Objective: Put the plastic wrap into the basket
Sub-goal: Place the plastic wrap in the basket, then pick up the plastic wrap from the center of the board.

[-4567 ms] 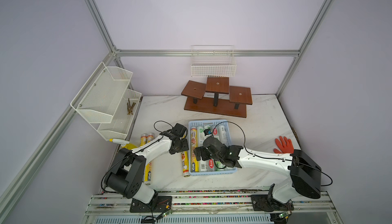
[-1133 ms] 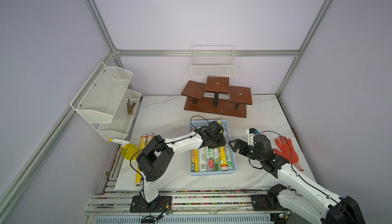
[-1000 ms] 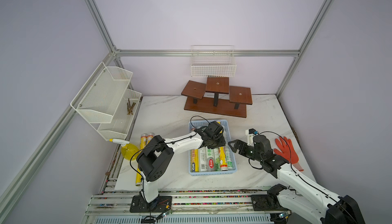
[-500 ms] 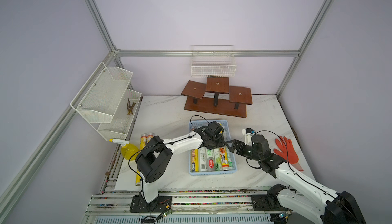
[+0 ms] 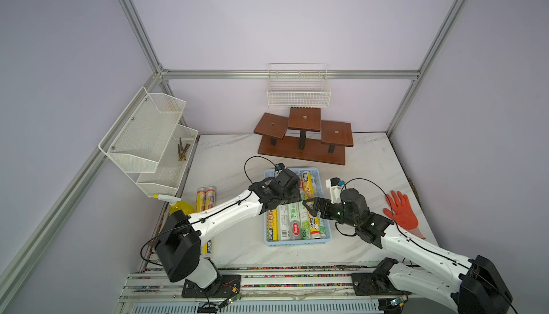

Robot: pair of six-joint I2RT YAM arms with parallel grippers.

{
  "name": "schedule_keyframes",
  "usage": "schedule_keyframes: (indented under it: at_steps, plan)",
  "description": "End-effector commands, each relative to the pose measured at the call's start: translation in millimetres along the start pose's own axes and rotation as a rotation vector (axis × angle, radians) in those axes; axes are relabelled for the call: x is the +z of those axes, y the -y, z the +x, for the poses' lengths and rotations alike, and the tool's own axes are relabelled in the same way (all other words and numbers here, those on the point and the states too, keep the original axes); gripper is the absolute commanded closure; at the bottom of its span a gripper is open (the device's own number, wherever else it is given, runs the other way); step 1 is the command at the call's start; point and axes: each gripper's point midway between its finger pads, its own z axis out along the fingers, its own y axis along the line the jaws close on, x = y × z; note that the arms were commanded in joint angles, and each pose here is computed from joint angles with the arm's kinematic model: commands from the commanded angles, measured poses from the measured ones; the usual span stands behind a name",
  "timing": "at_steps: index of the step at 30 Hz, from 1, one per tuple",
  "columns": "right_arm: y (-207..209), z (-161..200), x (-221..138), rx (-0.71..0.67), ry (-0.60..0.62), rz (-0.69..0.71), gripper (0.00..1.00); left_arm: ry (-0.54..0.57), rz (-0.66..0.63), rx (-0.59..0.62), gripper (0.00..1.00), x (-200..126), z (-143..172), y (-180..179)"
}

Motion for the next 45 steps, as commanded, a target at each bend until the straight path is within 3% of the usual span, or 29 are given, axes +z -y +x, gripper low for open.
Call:
schedule_keyframes:
  at_steps: [1, 9, 15, 20, 23, 29, 35, 45]
  plan:
    - [-32.1, -8.2, 10.7, -0.064, 0.023, -0.059, 0.05, 0.130, -0.161, 0.016, 0.37, -27.0, -23.9, -53.7]
    - [-76.9, 15.7, 47.1, -0.195, -0.069, -0.110, 0.07, 0.166, -0.420, -0.059, 0.36, -60.8, -20.1, -167.2]
    - [-101.6, 28.0, 60.8, -0.256, -0.095, -0.161, 0.04, 0.193, -0.534, -0.142, 0.34, -80.1, -13.7, -223.2]
    - [-118.8, 42.4, 73.2, -0.296, -0.128, -0.183, 0.02, 0.211, -0.567, -0.209, 0.30, -88.1, -11.9, -246.8]
    - [-123.8, 48.4, 81.5, -0.341, -0.140, -0.136, 0.01, 0.217, -0.600, -0.259, 0.18, -91.9, -10.7, -262.9]
    - [-135.5, 59.6, 99.2, -0.457, -0.157, -0.044, 0.01, 0.188, -0.591, -0.363, 0.03, -89.3, -7.6, -292.4]
    - [-145.2, 69.7, 111.8, -0.459, -0.191, -0.067, 0.01, 0.144, -0.527, -0.422, 0.00, -73.9, -11.1, -306.1]
    - [-141.7, 84.2, 120.0, -0.423, -0.234, -0.086, 0.01, 0.030, -0.549, -0.443, 0.00, -41.8, -0.6, -321.8]
